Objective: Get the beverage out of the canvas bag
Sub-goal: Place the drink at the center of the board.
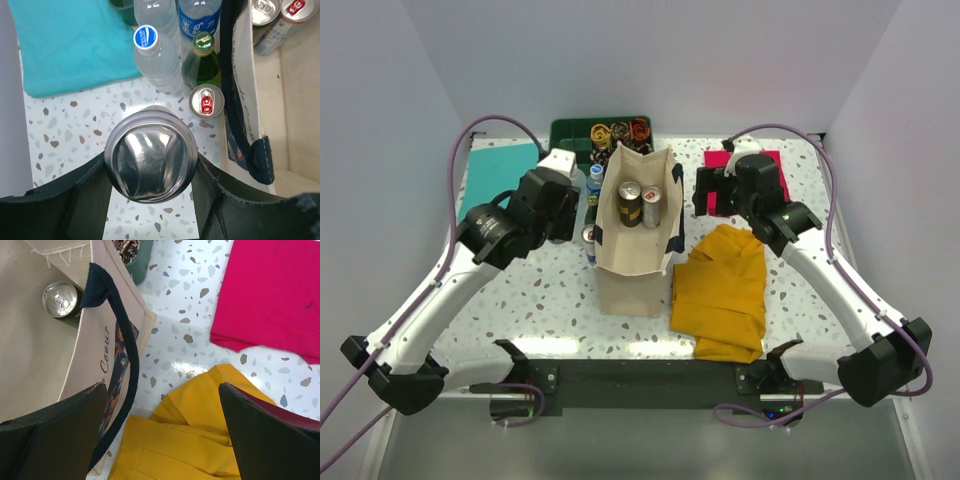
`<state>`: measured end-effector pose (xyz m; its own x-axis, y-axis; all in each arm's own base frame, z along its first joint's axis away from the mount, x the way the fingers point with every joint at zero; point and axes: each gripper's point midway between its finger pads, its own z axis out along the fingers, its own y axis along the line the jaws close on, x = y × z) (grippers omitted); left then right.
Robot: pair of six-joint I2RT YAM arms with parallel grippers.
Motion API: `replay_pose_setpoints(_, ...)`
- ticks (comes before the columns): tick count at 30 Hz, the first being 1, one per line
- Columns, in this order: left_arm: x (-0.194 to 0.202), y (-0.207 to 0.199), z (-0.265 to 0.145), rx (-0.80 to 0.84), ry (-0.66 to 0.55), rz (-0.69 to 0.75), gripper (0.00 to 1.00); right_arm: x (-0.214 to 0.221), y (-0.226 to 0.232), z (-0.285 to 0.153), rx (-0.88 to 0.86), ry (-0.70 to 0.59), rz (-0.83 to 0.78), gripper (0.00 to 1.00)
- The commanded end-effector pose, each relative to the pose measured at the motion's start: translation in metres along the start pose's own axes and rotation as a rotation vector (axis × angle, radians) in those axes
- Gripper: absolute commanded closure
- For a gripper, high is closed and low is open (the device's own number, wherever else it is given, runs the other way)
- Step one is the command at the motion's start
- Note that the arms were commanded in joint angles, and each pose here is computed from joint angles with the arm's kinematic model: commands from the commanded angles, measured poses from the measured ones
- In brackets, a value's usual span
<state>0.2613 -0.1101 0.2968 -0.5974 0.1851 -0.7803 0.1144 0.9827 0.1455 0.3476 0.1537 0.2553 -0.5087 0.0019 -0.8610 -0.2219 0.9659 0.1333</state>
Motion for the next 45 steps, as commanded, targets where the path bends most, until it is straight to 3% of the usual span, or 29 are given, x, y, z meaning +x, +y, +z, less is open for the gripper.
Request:
replay_pose_setpoints(1,-0.021,0.000,0.004,-0.006,-0.138,-0.129,1.00,-0.009,-0.001,-0.010,0.000,-0.034,0.008,0.02)
replay_pose_setpoints(10,0.008,-0.008,0.039,-0.034,-0.125,-0.161,1.00,-0.008,0.003,-0.003,-0.014,-0.015,0.005,0.02)
replay_pose_setpoints(23,0.036,0.006,0.073,-0.060,-0.217,-0.287,1.00,-0.008,0.005,0.005,-0.015,0.001,0.001,0.02)
replay_pose_setpoints(34,0.050,-0.009,0.105,-0.006,-0.139,-0.268,1.00,-0.003,0.002,0.012,0.004,0.023,-0.003,0.02)
replay_pose_setpoints(38,0.061,-0.008,0.115,-0.023,-0.056,-0.262,1.00,-0.003,0.001,0.012,0.011,0.026,-0.005,0.02)
replay_pose_setpoints(45,0.063,-0.008,0.121,-0.012,-0.061,-0.273,1.00,0.000,0.001,0.015,0.010,0.037,-0.002,0.02)
